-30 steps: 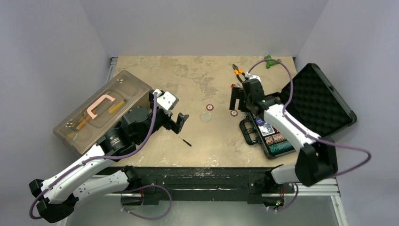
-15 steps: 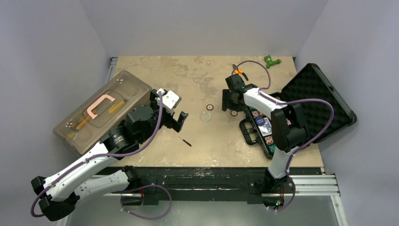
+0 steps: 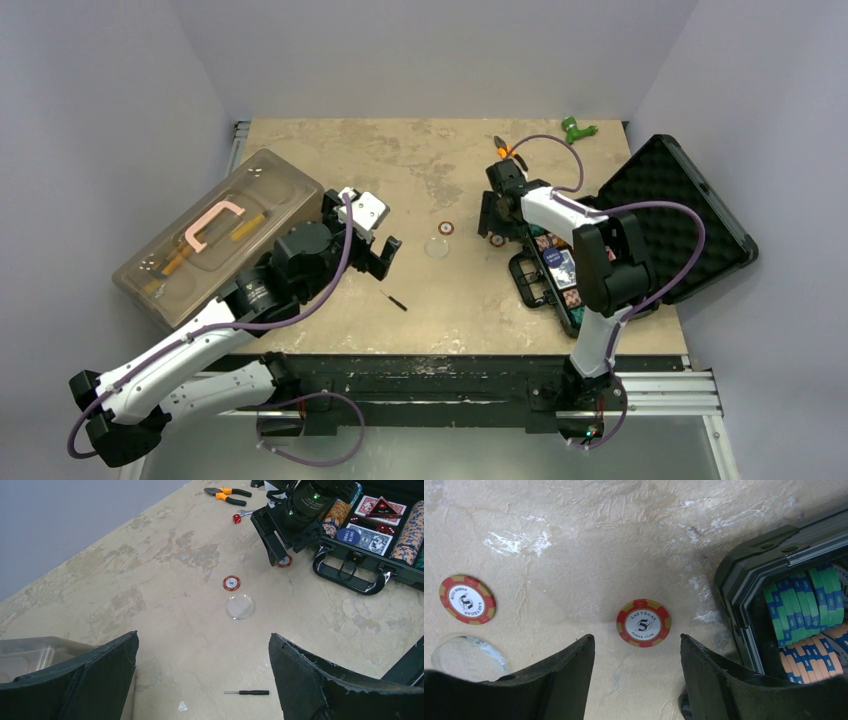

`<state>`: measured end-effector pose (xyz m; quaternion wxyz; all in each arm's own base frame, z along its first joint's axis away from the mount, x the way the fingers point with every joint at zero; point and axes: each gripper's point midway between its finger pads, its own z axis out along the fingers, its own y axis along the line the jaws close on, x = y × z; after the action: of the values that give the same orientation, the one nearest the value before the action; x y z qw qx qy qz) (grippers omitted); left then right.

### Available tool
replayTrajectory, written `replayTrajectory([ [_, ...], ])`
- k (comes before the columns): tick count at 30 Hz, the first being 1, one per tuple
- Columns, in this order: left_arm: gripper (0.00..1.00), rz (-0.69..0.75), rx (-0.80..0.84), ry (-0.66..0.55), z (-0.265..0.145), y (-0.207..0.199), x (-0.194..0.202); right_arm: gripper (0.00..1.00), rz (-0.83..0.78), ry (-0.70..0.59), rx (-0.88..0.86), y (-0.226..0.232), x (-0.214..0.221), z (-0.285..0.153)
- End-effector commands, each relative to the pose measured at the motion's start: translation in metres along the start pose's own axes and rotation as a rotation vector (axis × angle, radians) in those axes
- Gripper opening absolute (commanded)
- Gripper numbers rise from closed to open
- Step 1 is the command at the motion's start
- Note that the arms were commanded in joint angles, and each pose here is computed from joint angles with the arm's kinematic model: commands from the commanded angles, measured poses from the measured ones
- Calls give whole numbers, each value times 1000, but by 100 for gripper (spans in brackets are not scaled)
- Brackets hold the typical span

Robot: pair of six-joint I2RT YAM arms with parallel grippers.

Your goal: Pack up texas hold em set

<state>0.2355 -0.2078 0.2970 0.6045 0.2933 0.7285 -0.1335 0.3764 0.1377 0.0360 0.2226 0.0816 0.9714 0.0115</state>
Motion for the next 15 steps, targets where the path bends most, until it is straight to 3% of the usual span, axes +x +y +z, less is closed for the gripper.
replayTrajectory([
  [1,98,17,-4,-41,-2,2,-16,60,19,-34,18,-4,-5,5],
  [15,99,19,5,-33,0,0,-15,52,16,-32,42,-6,-5,15],
])
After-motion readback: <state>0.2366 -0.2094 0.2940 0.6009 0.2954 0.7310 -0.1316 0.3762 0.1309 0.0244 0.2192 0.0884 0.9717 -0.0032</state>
